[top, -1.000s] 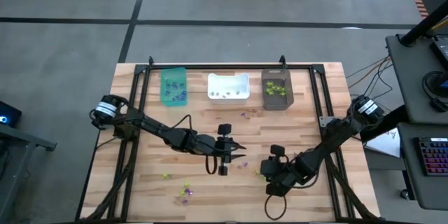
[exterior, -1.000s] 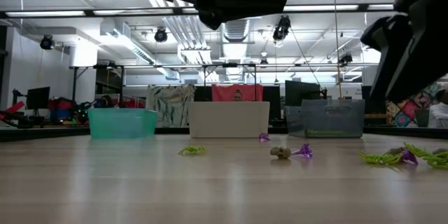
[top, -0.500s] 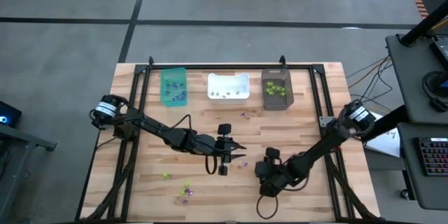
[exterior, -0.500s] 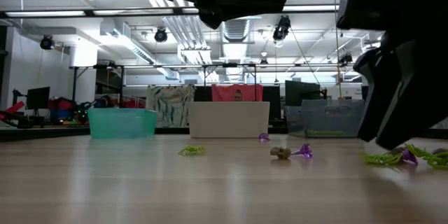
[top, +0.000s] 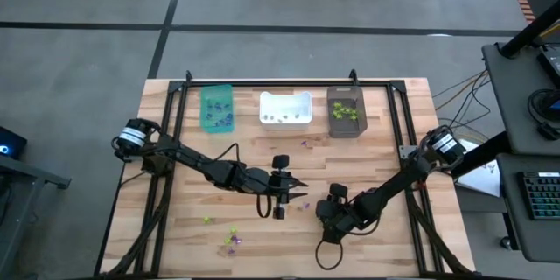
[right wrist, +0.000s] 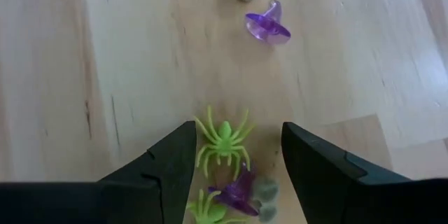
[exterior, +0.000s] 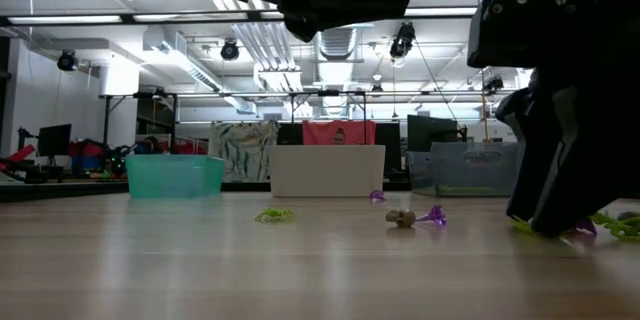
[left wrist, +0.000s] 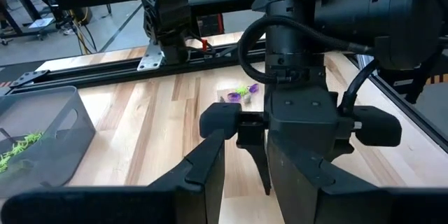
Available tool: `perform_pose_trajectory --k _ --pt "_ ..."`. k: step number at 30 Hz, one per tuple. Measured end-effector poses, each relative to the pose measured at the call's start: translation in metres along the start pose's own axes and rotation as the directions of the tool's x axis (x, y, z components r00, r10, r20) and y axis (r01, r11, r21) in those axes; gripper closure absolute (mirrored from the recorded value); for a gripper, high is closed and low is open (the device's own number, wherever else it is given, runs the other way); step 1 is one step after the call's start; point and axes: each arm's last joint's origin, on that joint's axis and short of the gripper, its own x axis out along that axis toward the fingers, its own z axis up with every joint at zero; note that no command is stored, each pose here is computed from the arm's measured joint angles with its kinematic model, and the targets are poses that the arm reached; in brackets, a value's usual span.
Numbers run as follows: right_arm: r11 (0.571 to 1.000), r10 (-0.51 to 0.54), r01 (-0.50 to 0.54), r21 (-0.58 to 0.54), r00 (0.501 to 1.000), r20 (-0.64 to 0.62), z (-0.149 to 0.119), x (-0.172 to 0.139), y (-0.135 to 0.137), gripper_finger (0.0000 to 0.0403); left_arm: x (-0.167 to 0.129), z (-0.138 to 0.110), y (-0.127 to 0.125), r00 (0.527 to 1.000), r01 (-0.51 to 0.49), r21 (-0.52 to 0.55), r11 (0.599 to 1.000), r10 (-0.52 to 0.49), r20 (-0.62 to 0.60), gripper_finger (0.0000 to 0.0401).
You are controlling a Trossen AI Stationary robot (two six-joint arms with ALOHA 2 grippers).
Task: Sort Halloween decoration
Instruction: Put the green spider toy into the black bin
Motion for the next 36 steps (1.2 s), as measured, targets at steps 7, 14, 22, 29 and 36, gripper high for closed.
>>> perform_pose_trajectory --k 7,14,22,29,36 --pt "1.0 0.016 -0.016 -0.001 1.0 -0.024 -0.0009 0.009 0.0011 0.0206 0.0001 -0.0003 0.0 1.0 0.001 0.001 1.0 -0.001 -0.003 0.031" --pt "1.0 0.027 -0.027 -0.001 0.999 -0.032 -0.0007 0.0091 0.0011 0.0263 0.0001 -0.0004 -0.0001 1.0 0.001 0.005 1.0 -0.001 -0.003 0.031" --pt "0.999 0.044 -0.045 -0.013 0.999 -0.018 0.0005 0.0096 0.0026 0.0325 0.0001 -0.0005 -0.0001 1.0 0.001 0.005 1.0 -0.001 -0.003 0.031" --pt "0.999 0.044 -0.044 -0.027 0.999 -0.005 0.0012 0.01 0.003 0.0353 0.0002 -0.0006 -0.0001 1.0 0.001 0.009 1.0 -0.001 -0.004 0.031" --pt "0.999 0.041 -0.041 -0.033 0.999 -0.001 0.0018 0.01 0.0025 0.0364 -0.0038 0.0045 0.0003 1.0 0.002 0.016 1.0 -0.003 0.005 0.031"
